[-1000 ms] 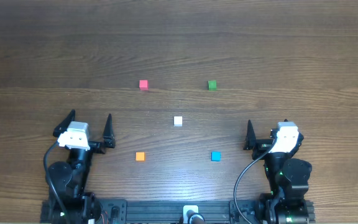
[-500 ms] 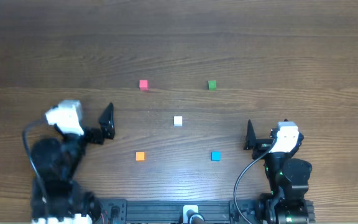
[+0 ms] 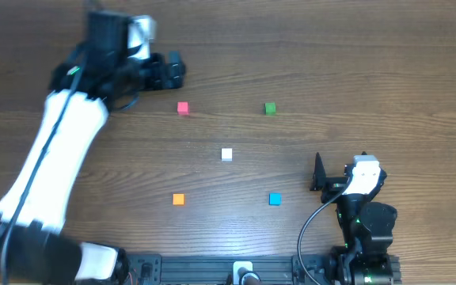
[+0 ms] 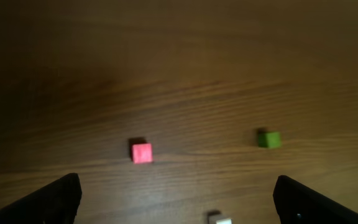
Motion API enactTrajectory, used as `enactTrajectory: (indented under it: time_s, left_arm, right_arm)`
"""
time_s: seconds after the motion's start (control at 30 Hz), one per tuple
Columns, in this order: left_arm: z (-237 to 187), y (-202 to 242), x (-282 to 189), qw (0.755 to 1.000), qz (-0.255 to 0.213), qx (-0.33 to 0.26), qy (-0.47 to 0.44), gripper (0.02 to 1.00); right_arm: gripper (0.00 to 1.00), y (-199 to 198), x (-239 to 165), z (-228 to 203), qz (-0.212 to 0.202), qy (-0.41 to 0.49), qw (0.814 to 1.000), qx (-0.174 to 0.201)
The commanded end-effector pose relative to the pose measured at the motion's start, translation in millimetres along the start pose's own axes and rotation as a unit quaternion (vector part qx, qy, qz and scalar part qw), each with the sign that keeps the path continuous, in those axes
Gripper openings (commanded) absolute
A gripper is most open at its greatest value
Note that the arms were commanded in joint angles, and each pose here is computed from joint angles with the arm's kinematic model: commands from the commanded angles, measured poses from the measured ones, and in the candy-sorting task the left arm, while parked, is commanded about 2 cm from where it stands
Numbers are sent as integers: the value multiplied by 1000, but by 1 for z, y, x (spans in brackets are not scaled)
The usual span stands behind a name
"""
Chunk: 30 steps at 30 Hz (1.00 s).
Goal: Stack Cubes
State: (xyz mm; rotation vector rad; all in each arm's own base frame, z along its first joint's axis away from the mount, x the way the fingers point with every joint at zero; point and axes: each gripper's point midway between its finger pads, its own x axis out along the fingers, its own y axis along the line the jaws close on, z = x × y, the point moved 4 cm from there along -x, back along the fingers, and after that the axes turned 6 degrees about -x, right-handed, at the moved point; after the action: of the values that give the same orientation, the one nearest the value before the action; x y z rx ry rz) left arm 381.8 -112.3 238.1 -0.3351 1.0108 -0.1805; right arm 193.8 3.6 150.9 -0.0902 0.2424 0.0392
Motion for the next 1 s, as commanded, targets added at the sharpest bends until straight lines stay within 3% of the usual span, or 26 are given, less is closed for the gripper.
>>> enactTrajectory:
  time_s: [0.03, 0.13, 0.27, 1.0]
  left_arm:
    - [-16, 2, 59, 997, 53, -13, 59, 980]
    - [-40, 15, 104, 989, 101, -9, 111, 954]
    - [-55, 23, 126, 981, 145, 8, 129, 928]
    - [-82, 44, 172, 969, 177, 5, 175, 801]
  right_arm:
    - [993, 0, 0, -2, 1, 0, 1000, -1]
    - [993, 0, 0, -2, 1, 0, 1000, -1]
    - [991, 0, 0, -2, 1, 0, 1000, -2]
    - [993, 0, 0, -2, 1, 0, 1000, -2]
